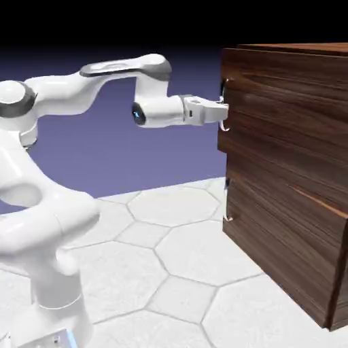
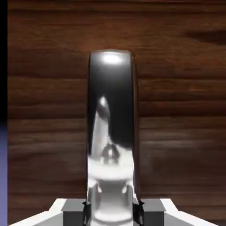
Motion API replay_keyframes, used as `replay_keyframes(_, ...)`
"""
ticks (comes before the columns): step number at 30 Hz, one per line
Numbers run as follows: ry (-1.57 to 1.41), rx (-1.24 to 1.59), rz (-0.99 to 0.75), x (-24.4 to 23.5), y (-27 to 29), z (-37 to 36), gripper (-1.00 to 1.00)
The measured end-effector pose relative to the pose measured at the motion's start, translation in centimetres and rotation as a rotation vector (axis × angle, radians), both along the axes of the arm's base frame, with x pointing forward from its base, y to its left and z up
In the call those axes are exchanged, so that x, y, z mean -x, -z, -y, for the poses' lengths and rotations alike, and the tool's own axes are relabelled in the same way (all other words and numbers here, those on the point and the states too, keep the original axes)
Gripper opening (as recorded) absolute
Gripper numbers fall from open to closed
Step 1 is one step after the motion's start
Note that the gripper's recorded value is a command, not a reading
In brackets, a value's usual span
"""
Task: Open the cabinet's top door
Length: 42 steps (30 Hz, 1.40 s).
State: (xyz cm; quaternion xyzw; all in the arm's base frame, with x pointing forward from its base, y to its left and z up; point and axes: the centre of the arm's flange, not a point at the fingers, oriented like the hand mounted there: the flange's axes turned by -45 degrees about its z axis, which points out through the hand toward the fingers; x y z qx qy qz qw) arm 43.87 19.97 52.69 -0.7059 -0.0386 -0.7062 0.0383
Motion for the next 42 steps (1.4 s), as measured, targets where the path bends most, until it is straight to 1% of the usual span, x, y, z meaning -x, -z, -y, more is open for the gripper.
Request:
replay_keyframes(12, -0.202, 0.001, 0.0, 8.7, 0.0, 4.9, -1.0)
replay_keyframes(24, -0.43, 0.0, 0.0, 17.1, 0.0, 12.3, -1.0)
replay_keyframes(31, -0.535, -0.001, 0.0, 20.4, 0.0, 16.4, -1.0)
replay_keyframes(42, -0.679, 0.0, 0.0, 24.1, 0.0, 22.4, -1.0)
